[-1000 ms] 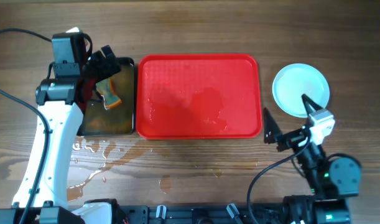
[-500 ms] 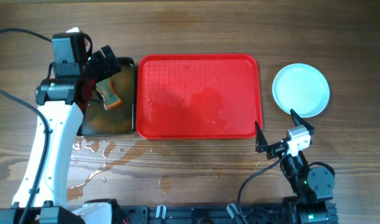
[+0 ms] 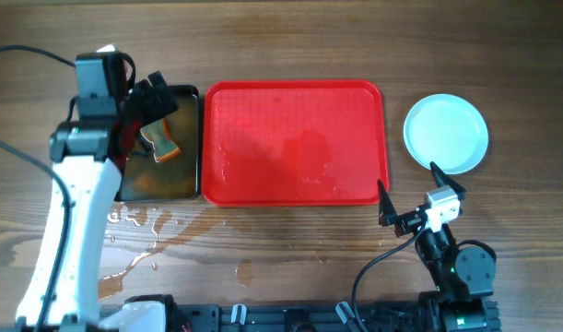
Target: Clean dirty plates on tray and stack at the side
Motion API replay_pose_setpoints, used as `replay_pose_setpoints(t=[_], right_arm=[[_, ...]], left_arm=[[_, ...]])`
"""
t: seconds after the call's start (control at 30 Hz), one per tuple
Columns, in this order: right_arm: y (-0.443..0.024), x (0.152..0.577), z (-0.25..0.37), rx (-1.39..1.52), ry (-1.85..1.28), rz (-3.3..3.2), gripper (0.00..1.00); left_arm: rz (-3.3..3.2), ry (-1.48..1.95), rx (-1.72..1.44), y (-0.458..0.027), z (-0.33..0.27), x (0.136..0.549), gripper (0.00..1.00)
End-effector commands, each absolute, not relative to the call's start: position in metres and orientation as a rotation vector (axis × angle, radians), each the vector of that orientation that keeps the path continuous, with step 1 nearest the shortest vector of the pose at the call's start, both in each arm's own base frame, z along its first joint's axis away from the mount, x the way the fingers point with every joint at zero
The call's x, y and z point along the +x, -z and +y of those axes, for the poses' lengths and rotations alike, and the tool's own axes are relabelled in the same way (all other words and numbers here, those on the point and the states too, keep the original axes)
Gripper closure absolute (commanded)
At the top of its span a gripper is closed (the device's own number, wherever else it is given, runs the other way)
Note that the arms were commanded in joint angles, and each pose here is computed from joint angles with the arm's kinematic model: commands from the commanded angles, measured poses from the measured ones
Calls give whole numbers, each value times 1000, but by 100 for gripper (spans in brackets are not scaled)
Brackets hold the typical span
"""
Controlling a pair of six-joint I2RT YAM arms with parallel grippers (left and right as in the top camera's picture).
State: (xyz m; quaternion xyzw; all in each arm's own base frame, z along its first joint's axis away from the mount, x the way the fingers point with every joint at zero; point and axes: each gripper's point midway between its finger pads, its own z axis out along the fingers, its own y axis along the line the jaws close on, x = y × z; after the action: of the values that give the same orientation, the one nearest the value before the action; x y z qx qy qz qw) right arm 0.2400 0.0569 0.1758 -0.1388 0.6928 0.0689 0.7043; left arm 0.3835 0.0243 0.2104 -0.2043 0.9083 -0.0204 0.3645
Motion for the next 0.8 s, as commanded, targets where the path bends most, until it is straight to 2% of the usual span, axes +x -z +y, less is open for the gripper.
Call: replay_pose_setpoints(t=[0.0,0.17,0.3,0.43,0.77], right_arm=[[-179,238,59,-327,-152,1521,0],[-179,238,59,-327,-152,1521,0],[-179,238,59,-327,-152,1521,0],[-179,238,59,-327,-152,1521,0],[-179,238,59,-327,-152,1521,0]], left_arm=[[2215,64,-505,-241,23,349,0],[1909,172,-434,-217,16,290,0],[1734,211,-397,-188,14,261,0],[1633,168,-204,-188,3,251,0],[1636,98,-137,-158,4,246,0]])
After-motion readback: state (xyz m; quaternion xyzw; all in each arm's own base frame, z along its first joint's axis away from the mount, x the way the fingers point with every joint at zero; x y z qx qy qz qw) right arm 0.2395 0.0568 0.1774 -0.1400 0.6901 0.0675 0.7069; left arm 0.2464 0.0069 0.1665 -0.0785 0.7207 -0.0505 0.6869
